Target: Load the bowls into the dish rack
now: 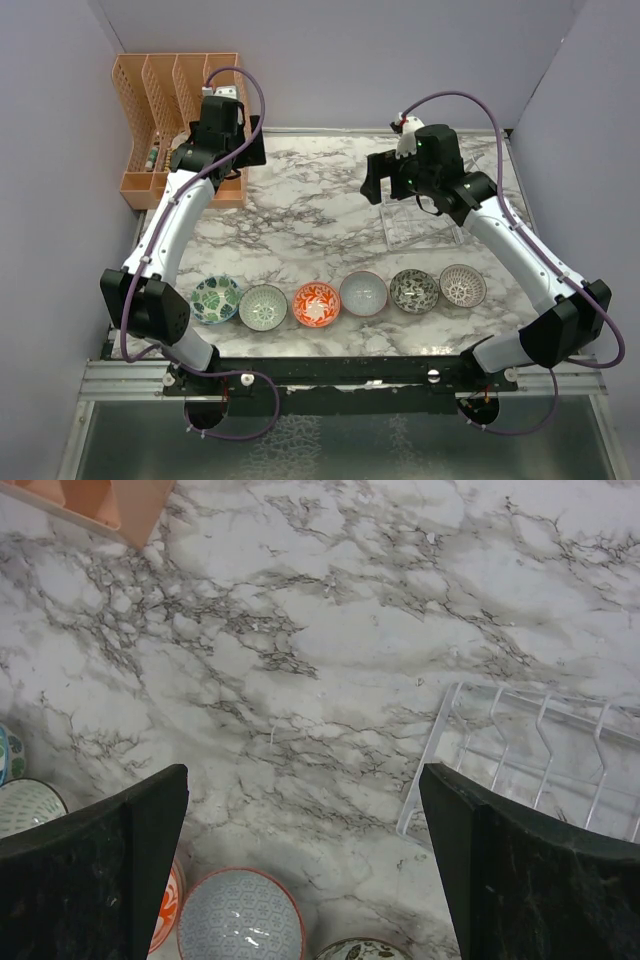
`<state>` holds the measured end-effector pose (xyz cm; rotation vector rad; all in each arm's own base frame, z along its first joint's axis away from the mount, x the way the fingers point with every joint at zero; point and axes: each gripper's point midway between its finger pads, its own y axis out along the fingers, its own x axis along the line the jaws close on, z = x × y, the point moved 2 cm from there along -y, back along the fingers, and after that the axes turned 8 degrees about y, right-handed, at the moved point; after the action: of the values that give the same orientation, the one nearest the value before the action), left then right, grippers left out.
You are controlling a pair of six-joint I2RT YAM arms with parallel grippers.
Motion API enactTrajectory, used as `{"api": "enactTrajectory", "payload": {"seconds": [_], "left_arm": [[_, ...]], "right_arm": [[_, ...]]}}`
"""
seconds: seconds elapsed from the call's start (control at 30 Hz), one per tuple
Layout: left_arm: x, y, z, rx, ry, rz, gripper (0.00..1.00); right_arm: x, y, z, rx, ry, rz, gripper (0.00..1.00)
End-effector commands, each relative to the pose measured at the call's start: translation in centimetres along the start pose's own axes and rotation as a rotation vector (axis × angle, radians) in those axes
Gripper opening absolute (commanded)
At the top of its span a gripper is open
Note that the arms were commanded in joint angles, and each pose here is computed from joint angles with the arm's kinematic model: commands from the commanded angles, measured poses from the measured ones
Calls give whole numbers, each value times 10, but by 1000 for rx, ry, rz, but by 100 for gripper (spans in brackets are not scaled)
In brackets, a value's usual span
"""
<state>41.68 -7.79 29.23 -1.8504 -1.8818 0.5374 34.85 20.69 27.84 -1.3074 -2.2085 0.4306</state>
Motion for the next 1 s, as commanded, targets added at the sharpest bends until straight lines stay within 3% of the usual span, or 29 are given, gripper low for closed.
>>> {"api": "enactTrajectory", "payload": {"seconds": [0.0,0.37,0.5,0.63,0.77,0.97], "left_arm": [[6,-6,-17,-53,-1,-47,99],[18,-24,1,-78,-6,-74,99],[41,-23,58,39,-73,-227,99],[55,-29,122,134,-136,-319,88],[53,-45,156,171,-241,-308,77],[33,-64,209,342,-320,-219,72]], "right_arm": [[5,-12,-12,-30,-3,3,100],[3,-7,-1,12,-6,6,100],[1,-8,4,23,-6,11,100],[1,-7,14,52,-5,-1,100],[-1,-5,25,77,-6,-1,100],[-3,1,39,115,3,-8,100]]}}
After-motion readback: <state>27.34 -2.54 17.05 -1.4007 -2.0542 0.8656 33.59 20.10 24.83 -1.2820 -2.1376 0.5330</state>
